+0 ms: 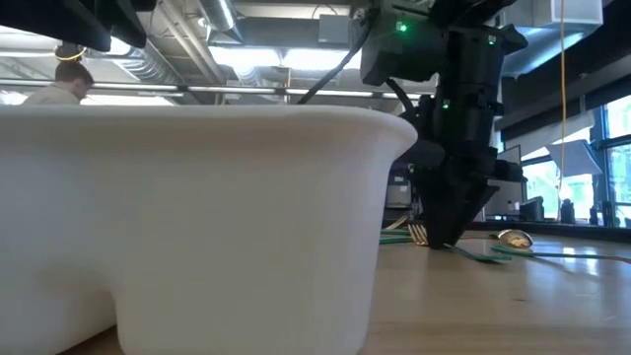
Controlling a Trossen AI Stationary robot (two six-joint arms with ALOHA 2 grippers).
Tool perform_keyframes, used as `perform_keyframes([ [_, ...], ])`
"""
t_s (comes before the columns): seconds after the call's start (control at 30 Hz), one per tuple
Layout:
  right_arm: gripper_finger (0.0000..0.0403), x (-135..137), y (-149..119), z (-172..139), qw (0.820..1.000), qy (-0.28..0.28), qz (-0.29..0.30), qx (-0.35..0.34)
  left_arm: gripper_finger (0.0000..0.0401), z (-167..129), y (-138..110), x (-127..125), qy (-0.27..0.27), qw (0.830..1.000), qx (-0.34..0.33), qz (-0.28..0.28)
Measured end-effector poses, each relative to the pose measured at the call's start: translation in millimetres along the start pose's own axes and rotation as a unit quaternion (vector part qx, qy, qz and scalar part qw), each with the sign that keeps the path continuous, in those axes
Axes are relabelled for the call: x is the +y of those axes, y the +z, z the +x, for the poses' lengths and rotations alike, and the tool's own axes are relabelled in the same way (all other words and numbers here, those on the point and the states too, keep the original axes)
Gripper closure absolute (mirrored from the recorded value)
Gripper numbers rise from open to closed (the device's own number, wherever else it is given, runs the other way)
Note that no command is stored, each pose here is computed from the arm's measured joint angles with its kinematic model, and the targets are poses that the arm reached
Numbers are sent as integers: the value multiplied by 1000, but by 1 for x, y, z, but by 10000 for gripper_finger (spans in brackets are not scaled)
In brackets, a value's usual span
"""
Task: Sort silverware
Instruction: Put the fork in the silverware tray
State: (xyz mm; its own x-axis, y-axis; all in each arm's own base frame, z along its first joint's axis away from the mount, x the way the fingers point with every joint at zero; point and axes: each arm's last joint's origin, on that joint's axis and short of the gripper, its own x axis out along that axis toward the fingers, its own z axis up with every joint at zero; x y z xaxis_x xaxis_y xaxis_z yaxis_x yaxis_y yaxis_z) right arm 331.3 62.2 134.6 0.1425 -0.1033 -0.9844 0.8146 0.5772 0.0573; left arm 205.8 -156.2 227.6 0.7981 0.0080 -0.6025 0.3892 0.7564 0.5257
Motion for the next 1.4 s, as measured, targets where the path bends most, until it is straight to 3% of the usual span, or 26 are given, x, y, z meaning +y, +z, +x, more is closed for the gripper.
perform_keyframes([
  [0.23, 392, -1, 0, 1, 1000, -3, -28, 3, 294, 0, 0, 0, 4, 1000, 1, -9],
  [0.4, 386, 1, 1, -3, 999, 1, -42, 5, 294, -8, -1, 5, 7, 999, -3, -46],
  [0.63, 395, 21, 12, -25, 991, 43, -126, 1, 294, -35, -7, 22, 27, 990, -15, -138],
  [0.77, 399, 32, 19, -47, 982, 56, -178, 4, 294, -54, -14, 33, 35, 974, -23, -223],
  [0.93, 402, 44, 30, -85, 970, 66, -232, -9, 294, -76, -29, 43, 37, 942, -13, -334],
  [1.07, 402, 53, 38, -112, 960, 87, -266, -34, 294, -87, -42, 48, 42, 920, 6, -389],
  [1.23, 402, 65, 48, -137, 925, 123, -346, -103, 294, -94, -50, 50, 46, 906, 21, -419],
  [1.4, 403, 79, 56, -145, 849, 155, -467, -191, 294, -95, -52, 50, 48, 895, 22, -444],
])
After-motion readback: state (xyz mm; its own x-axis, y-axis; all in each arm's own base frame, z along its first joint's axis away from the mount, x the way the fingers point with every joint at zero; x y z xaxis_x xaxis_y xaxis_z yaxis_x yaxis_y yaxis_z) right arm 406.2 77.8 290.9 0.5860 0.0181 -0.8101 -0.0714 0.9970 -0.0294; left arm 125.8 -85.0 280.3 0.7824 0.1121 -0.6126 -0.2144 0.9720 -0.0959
